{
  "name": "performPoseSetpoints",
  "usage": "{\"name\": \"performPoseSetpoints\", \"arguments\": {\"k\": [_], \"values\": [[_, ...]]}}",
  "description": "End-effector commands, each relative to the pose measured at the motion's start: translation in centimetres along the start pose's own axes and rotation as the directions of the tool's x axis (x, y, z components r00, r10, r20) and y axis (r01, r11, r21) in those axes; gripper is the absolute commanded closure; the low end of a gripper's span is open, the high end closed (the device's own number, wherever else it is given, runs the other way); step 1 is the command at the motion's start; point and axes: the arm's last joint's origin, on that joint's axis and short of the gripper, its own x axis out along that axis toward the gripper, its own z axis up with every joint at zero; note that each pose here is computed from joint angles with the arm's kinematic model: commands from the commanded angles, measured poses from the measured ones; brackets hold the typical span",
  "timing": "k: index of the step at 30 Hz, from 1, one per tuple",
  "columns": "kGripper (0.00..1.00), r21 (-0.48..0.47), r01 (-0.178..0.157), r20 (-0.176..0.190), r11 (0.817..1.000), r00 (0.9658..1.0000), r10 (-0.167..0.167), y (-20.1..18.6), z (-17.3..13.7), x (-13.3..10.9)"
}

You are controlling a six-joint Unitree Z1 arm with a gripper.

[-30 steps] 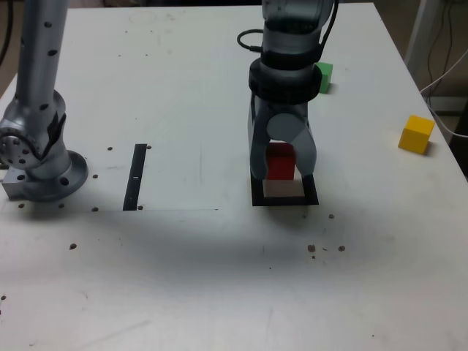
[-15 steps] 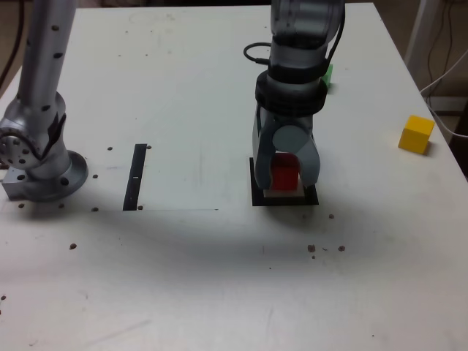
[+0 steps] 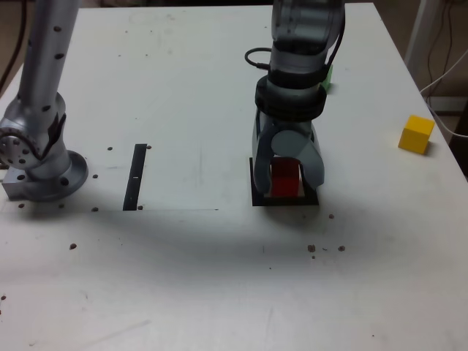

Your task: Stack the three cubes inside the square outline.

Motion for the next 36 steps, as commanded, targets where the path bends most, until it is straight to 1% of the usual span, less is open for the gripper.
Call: {"name": "performPoseSetpoints", "arguments": {"k": [1,8,13,17,20,24,30,36], "values": [[0.01,0.001,0.001,-0.004,1.000,1.0000,-0.001,0.1,0.1,0.2],[0.01,-0.001,-0.006,0.002,1.000,1.0000,0.006,0.2,-0.6,-0.3],[0.01,-0.010,-0.030,0.009,0.999,0.9995,0.030,0.6,-1.2,-0.8],[0.01,-0.020,-0.055,0.024,0.998,0.9982,0.055,1.1,-1.8,-1.4],[0.01,-0.025,-0.073,0.034,0.997,0.9967,0.074,1.3,-2.2,-1.9],[0.01,-0.027,-0.099,0.050,0.995,0.9937,0.101,1.5,-2.6,-2.4],[0.00,-0.025,-0.146,0.061,0.989,0.9872,0.147,1.8,-2.9,-2.9],[0.00,-0.026,-0.168,0.060,0.985,0.9837,0.169,2.2,-3.1,-3.1]]}}
